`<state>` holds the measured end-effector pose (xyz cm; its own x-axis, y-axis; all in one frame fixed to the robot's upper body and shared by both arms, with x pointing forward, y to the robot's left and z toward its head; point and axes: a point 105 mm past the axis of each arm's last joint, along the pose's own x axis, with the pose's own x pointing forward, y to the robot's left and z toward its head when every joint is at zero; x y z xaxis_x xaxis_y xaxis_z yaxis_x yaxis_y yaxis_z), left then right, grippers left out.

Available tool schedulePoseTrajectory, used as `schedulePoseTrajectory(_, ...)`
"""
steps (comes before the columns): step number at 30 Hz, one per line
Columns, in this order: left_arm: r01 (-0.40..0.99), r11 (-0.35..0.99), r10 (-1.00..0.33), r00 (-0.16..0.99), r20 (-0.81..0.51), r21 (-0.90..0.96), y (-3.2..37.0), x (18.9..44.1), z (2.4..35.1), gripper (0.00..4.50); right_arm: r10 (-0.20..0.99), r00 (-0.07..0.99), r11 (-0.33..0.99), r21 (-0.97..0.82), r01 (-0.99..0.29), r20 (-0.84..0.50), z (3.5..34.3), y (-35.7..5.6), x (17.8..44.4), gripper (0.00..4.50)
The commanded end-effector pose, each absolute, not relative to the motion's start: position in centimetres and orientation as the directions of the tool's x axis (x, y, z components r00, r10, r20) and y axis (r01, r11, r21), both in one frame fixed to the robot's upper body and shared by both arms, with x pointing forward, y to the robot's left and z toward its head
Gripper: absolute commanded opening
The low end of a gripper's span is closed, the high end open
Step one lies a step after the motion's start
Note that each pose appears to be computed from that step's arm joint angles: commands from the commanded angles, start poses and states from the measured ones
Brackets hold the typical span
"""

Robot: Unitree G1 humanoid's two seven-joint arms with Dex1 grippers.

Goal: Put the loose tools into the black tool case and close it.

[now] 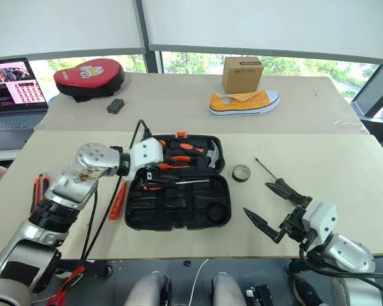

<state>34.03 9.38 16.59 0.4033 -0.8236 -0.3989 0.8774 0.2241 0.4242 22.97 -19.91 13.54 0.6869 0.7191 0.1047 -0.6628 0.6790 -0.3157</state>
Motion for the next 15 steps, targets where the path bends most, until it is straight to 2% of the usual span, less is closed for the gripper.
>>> schedulePoseTrajectory(1,0.883,0.286,-0.850,0.413,-0.326,0.373,9.8,33.5,16.9,1.88,0.723,0.677,0.676,-0.340,-0.654,0.138,14.3,-19.7,23.1,4.50)
schedulePoseTrajectory(6,0.872,0.363,-0.823,0.465,-0.326,0.327,9.8,34.3,14.6,0.04,0.733,0.667,0.668,-0.328,-0.668,0.136,14.0,-19.2,23.1,4.50)
schedulePoseTrajectory(11,0.884,0.321,-0.775,0.452,-0.442,0.340,10.3,33.9,11.5,0.04,0.734,0.665,0.667,-0.327,-0.670,0.134,14.0,-19.1,23.1,4.50)
schedulePoseTrajectory(15,0.893,0.364,-0.767,0.449,-0.459,0.265,9.6,33.8,9.0,0.04,0.732,0.669,0.670,-0.324,-0.668,0.132,13.9,-19.2,22.9,4.50)
